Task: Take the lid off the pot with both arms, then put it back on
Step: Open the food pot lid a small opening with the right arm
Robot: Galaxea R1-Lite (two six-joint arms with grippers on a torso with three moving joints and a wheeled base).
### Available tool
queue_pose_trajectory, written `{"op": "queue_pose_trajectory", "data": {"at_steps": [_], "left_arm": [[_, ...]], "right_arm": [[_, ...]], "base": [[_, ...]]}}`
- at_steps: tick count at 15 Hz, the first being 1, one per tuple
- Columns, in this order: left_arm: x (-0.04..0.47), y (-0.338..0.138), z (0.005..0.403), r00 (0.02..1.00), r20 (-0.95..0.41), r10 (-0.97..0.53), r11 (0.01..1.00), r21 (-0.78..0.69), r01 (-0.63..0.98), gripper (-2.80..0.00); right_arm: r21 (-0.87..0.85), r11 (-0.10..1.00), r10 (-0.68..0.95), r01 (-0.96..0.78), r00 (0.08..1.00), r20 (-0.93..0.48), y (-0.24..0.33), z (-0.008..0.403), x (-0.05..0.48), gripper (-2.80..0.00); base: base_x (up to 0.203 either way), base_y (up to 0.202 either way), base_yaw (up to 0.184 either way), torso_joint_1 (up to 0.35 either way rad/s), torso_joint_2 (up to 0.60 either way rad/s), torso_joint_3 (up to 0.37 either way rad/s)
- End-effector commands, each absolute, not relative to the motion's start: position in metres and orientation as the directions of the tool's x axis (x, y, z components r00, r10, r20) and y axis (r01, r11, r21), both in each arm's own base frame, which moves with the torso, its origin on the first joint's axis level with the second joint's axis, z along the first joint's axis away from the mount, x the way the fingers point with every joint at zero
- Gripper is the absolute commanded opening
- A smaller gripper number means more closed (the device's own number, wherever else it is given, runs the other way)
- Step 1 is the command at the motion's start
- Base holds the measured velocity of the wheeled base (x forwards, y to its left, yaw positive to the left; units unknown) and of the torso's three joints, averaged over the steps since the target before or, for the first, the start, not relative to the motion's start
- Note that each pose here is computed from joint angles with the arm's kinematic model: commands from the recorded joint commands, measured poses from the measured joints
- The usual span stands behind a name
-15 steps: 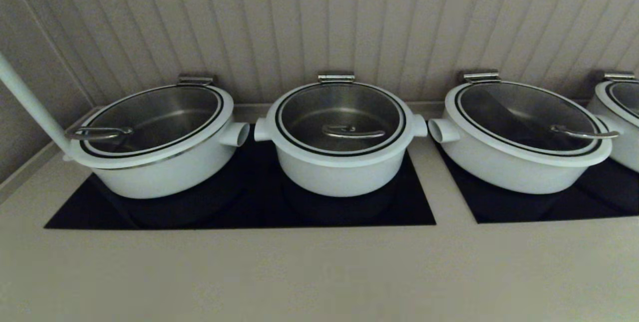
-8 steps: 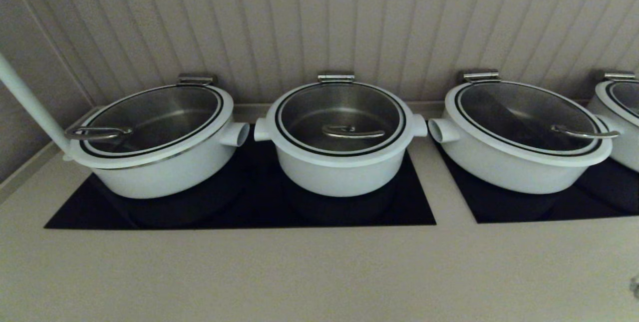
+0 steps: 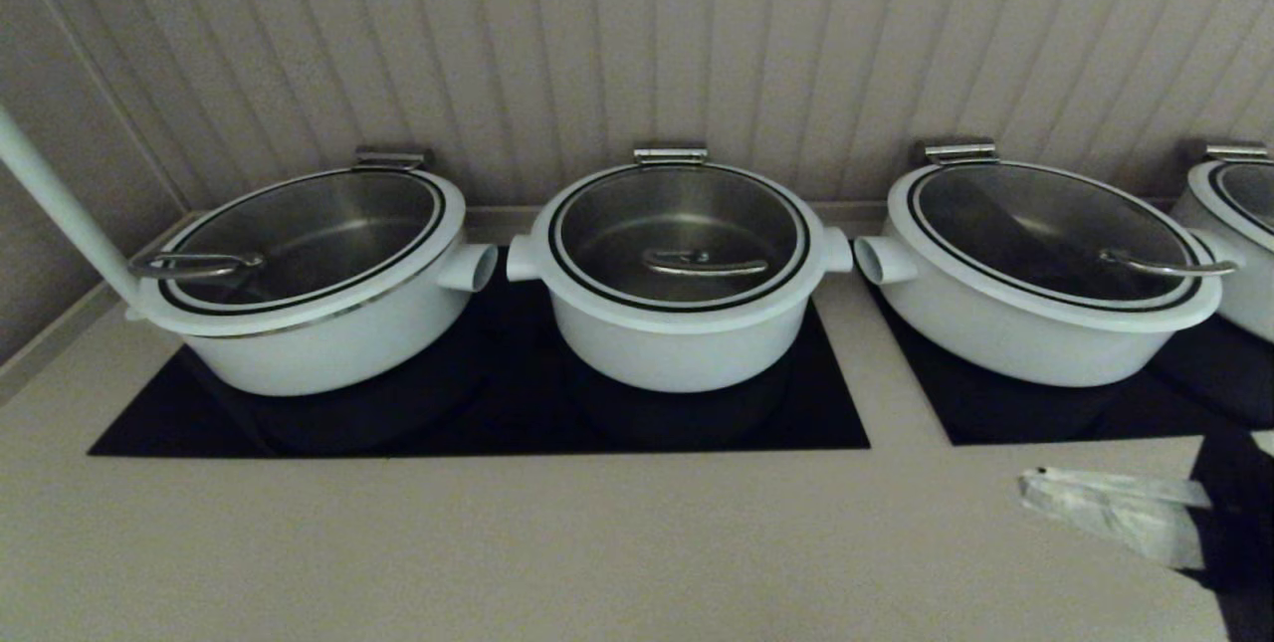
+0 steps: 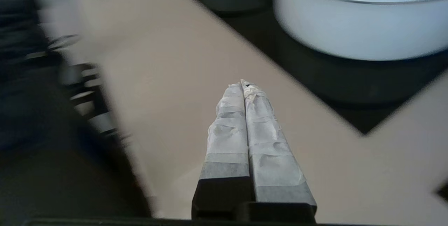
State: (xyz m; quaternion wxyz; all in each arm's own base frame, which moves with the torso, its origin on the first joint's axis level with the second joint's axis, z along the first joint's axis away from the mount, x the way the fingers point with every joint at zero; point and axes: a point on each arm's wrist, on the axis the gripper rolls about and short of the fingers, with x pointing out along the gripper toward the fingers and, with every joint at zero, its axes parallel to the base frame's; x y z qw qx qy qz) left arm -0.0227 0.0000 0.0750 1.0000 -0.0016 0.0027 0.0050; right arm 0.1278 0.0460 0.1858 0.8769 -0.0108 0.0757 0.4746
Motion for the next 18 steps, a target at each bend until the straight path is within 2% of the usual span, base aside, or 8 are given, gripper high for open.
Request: {"op": "queue_pose_trajectory", "data": {"at_steps": [1,3,5,10,12,16,18], "left_arm": [[-0.023,0.000,0.075,1.000,-0.006,0.011,1.000,-0.003,-0.011,-2.80],[-0.023,0.000,0.075,1.000,-0.005,0.011,1.000,-0.004,-0.011,-2.80],[-0.023,0.000,0.075,1.000,-0.006,0.009,1.000,-0.005,-0.009,-2.80],[-0.023,0.000,0.075,1.000,-0.005,0.010,1.000,-0.003,-0.010,-2.80],[-0.023,0.000,0.075,1.000,-0.006,0.011,1.000,-0.004,-0.011,-2.80],[-0.023,0.000,0.075,1.000,-0.006,0.011,1.000,-0.003,-0.011,-2.80],[-0.023,0.000,0.075,1.000,-0.005,0.011,1.000,-0.005,-0.011,-2.80]], "right_arm": [[0.063,0.573,0.814,-0.817,0.557,-0.166,0.055,0.170,0.167,-2.80],[0.022,0.597,0.797,-0.802,0.590,-0.129,0.060,0.178,0.184,-2.80],[0.029,0.593,0.800,-0.805,0.584,-0.139,0.062,0.174,0.188,-2.80],[0.009,0.466,0.879,-0.885,0.462,-0.114,0.097,0.180,0.196,-2.80],[-0.021,0.443,0.893,-0.896,0.443,-0.080,0.110,0.178,0.213,-2.80],[-0.041,0.443,0.894,-0.896,0.445,-0.055,0.123,0.181,0.237,-2.80],[-0.045,0.471,0.879,-0.881,0.473,-0.053,0.128,0.181,0.249,-2.80]], "base": [[0.000,0.000,0.000,0.000,0.00,0.000],[0.000,0.000,0.000,0.000,0.00,0.000],[0.000,0.000,0.000,0.000,0.00,0.000],[0.000,0.000,0.000,0.000,0.00,0.000],[0.000,0.000,0.000,0.000,0.00,0.000],[0.000,0.000,0.000,0.000,0.00,0.000],[0.000,0.000,0.000,0.000,0.00,0.000]]}}
